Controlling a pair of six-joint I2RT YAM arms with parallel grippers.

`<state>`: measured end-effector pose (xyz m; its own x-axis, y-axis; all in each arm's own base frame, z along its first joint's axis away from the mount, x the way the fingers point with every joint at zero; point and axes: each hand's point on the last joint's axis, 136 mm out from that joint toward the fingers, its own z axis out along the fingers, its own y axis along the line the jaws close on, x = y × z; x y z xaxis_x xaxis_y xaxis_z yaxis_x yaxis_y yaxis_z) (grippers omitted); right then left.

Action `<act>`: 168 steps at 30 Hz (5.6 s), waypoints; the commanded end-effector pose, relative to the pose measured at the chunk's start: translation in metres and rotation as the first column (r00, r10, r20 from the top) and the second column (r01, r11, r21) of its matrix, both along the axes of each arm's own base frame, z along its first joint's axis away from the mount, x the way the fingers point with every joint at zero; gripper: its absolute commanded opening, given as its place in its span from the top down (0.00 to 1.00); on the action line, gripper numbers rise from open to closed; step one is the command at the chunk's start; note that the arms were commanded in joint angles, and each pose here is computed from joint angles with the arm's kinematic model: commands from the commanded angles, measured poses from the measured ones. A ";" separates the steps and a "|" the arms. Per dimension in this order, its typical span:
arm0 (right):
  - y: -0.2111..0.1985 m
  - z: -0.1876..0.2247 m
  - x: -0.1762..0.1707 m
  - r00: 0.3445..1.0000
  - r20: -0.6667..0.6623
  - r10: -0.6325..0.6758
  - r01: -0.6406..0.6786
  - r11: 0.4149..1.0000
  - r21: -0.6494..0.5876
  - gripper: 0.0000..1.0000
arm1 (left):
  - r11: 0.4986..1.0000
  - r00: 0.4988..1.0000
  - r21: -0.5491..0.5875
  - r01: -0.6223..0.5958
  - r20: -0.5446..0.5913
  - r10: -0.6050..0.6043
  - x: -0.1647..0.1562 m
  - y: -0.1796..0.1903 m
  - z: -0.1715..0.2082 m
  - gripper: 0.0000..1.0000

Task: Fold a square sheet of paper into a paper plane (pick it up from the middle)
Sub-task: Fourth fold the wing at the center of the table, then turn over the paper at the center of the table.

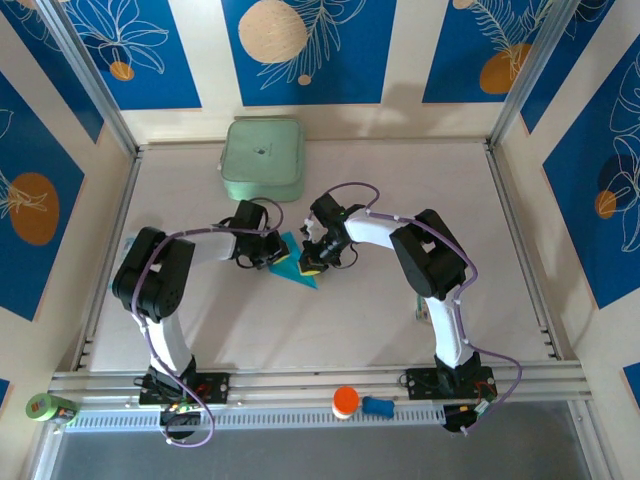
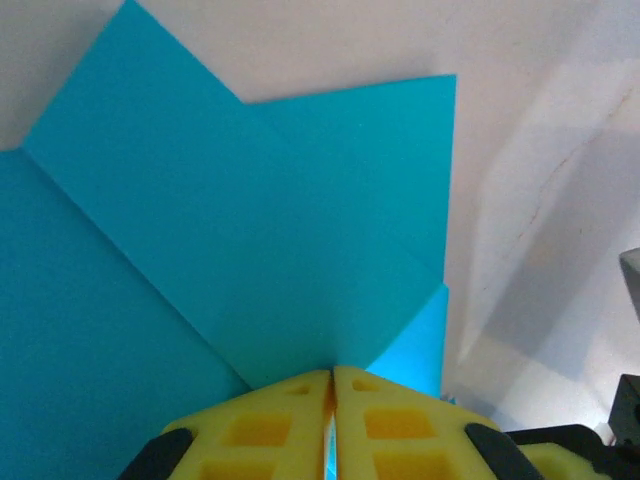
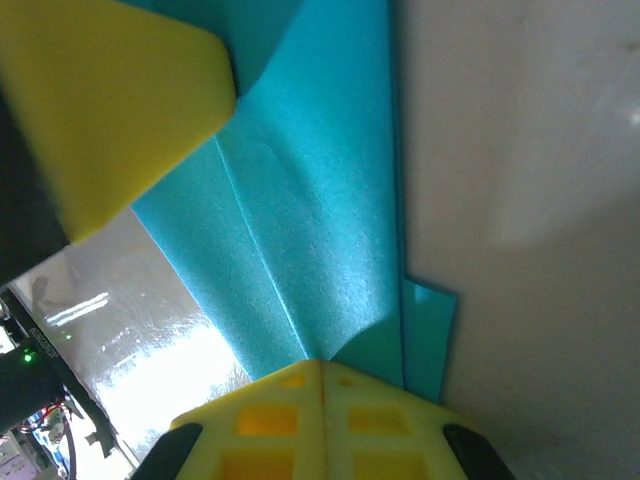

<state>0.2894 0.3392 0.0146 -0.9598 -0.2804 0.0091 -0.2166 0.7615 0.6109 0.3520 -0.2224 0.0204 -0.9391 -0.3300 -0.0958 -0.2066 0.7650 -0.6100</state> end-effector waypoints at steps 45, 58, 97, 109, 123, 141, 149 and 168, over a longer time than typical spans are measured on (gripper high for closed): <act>-0.065 -0.029 -0.078 0.987 -0.161 0.009 -0.028 0.993 -0.115 0.96 | 0.953 0.975 0.301 -0.031 -0.202 0.096 -0.030 0.040 -0.049 0.93; -0.051 0.037 -0.045 0.998 0.000 -0.067 0.066 0.994 0.089 0.95 | 0.990 0.995 0.143 -0.005 -0.095 0.019 -0.004 0.007 -0.007 0.88; 0.016 0.030 0.028 0.999 -0.012 -0.042 0.043 0.964 0.263 0.75 | 0.965 0.965 -0.073 -0.251 0.061 0.256 -0.020 0.046 0.058 0.32; 0.024 0.022 0.034 1.000 -0.006 -0.007 0.008 0.962 0.273 0.79 | 0.964 0.963 -0.101 -0.245 0.091 0.254 -0.020 0.052 0.069 0.30; 0.024 0.083 0.059 0.996 0.026 -0.090 0.069 0.894 0.442 0.99 | 0.956 0.966 -0.254 -0.146 0.170 0.193 -0.017 0.031 0.098 0.25; 0.009 0.154 0.052 0.990 -0.105 -0.098 0.142 0.784 0.604 0.99 | 0.854 0.921 -0.511 0.091 0.370 0.123 -0.002 -0.018 0.153 0.42; 0.006 0.164 0.043 0.989 -0.125 -0.079 0.140 0.763 0.631 0.99 | 0.849 0.914 -0.523 0.075 0.376 0.151 0.010 -0.019 0.156 0.53; -0.005 0.172 0.035 0.984 -0.157 -0.082 0.166 0.741 0.651 0.85 | 0.826 0.880 -0.550 0.119 0.444 0.169 0.018 -0.021 0.177 0.83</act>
